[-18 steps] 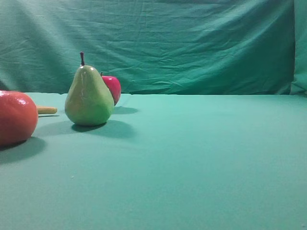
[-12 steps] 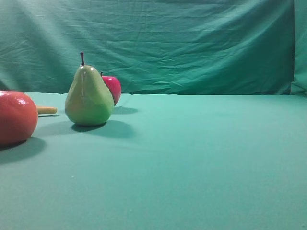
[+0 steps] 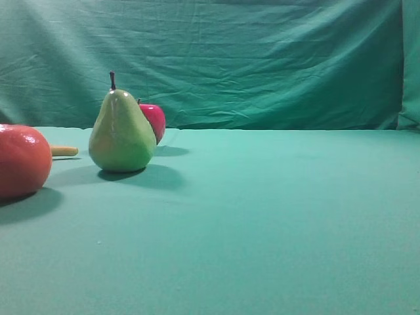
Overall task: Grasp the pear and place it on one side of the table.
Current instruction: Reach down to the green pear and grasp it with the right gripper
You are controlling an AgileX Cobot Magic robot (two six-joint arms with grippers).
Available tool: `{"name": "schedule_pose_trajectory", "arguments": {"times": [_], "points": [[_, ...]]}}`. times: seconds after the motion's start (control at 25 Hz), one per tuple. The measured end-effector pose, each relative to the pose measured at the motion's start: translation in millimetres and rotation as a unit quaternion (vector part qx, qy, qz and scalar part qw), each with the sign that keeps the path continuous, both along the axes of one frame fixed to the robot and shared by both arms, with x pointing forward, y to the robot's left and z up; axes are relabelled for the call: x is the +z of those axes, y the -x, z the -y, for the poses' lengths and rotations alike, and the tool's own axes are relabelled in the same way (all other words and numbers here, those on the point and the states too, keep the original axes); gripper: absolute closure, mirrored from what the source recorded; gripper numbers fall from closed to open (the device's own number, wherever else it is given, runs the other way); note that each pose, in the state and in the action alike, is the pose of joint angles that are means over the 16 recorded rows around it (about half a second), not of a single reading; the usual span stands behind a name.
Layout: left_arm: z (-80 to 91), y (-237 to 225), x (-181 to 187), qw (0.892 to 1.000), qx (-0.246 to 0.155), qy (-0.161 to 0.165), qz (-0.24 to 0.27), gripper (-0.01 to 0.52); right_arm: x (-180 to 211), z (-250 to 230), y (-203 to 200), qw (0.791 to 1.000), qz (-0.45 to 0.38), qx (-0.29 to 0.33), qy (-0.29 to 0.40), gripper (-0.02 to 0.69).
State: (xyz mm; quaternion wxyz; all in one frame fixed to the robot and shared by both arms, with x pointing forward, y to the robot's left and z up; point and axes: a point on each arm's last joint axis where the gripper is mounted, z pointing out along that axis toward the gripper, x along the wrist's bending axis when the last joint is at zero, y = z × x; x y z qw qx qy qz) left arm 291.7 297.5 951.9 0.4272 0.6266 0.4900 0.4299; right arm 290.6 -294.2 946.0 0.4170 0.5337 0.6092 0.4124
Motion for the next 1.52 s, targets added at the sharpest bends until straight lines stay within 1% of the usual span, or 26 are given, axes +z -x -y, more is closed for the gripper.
{"name": "schedule_pose_trajectory", "arguments": {"times": [0.24,0.48,0.68,0.84,1.0,1.12,1.28,1.4,1.52], "points": [[0.0,0,0,1.000,0.000,0.000,0.000,0.514,3,0,-1,1.000,0.019,-0.001,-0.011,0.665],[0.0,0,0,1.000,0.000,0.000,0.000,0.514,14,-1,-3,0.996,0.071,-0.007,-0.055,0.665],[0.0,0,0,1.000,0.000,0.000,0.000,0.514,35,-2,-6,0.990,0.098,-0.012,-0.096,0.665],[0.0,0,0,1.000,0.000,0.000,0.000,0.514,59,-3,-14,0.988,0.092,-0.014,-0.123,0.665],[0.0,0,0,1.000,0.000,0.000,0.000,0.514,80,-6,-27,0.991,0.053,0.000,-0.122,0.665],[0.0,0,0,1.000,0.000,0.000,0.000,0.514,96,-13,-45,0.994,0.010,0.033,-0.100,0.665],[0.0,0,0,1.000,0.000,0.000,0.000,0.514,110,-31,-75,0.992,-0.048,0.099,-0.056,0.665],[0.0,0,0,1.000,0.000,0.000,0.000,0.514,114,-52,-99,0.983,-0.084,0.160,-0.017,0.661],[0.0,0,0,1.000,0.000,0.000,0.000,0.514,115,-81,-123,0.967,-0.113,0.225,0.027,0.641]]}}
